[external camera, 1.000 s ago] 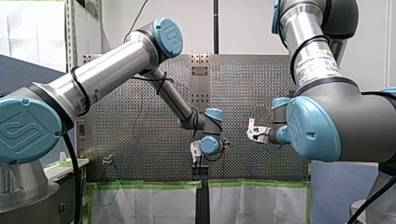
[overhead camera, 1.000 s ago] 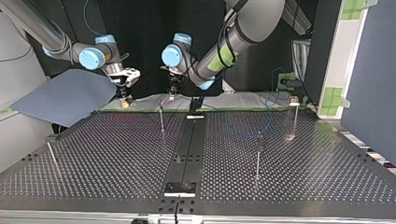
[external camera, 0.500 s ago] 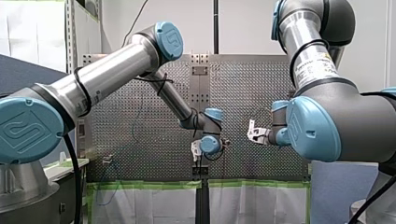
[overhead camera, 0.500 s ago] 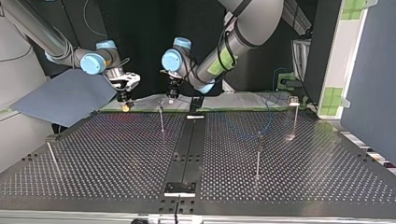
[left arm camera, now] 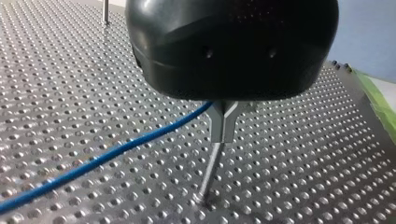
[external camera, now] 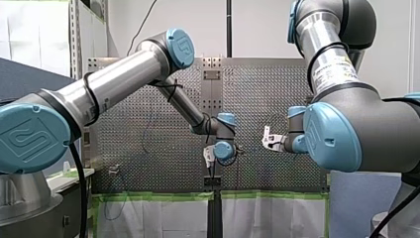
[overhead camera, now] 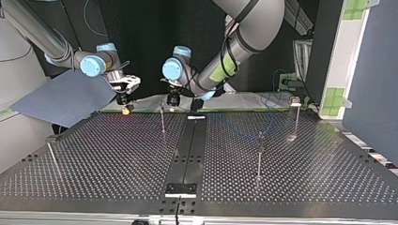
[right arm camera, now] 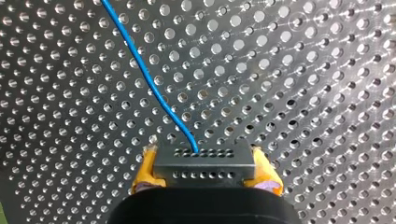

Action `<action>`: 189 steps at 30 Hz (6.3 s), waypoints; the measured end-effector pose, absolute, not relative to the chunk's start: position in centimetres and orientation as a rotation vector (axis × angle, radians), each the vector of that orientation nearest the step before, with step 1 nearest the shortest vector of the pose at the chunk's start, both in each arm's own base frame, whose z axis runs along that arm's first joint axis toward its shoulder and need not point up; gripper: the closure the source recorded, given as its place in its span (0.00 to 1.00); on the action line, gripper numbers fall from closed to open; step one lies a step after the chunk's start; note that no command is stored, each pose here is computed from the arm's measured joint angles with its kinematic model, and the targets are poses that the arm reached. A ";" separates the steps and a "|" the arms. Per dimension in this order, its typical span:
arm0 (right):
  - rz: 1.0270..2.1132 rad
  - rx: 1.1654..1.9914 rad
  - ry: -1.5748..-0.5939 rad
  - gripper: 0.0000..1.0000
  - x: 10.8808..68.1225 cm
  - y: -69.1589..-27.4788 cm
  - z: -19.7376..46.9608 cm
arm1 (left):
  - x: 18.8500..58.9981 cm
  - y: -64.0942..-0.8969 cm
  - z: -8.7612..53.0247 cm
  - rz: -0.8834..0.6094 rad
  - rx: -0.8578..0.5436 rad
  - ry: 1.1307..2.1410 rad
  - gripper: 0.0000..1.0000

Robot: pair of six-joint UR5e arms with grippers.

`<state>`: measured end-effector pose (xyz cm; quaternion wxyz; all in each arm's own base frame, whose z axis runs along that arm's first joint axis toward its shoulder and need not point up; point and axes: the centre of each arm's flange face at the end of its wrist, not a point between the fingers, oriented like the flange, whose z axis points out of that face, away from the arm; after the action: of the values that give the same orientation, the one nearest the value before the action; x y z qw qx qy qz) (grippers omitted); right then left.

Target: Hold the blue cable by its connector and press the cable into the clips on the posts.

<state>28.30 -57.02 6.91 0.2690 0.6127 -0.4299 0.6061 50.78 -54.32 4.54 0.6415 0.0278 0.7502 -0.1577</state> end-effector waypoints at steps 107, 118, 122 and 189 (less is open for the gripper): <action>1.630 1.674 -1.181 1.00 28.8 -59.9 4.9 | 48.2 -56.1 12.8 -0.075 0.158 1.749 0.00; 1.628 1.677 -1.183 1.00 28.8 -59.8 4.9 | 47.0 -55.1 9.2 -0.056 0.221 1.768 0.00; 1.626 1.679 -1.183 1.00 28.8 -59.8 4.9 | 46.5 -55.1 8.6 -0.064 0.240 1.773 0.00; 1.627 1.681 -1.186 1.00 28.7 -59.8 4.9 | 46.8 -56.4 4.6 -0.151 0.299 1.721 0.00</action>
<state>28.74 -59.79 4.91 0.2565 0.6195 -0.4372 0.5994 46.83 -56.43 4.64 0.6399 0.1309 0.7543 -0.0663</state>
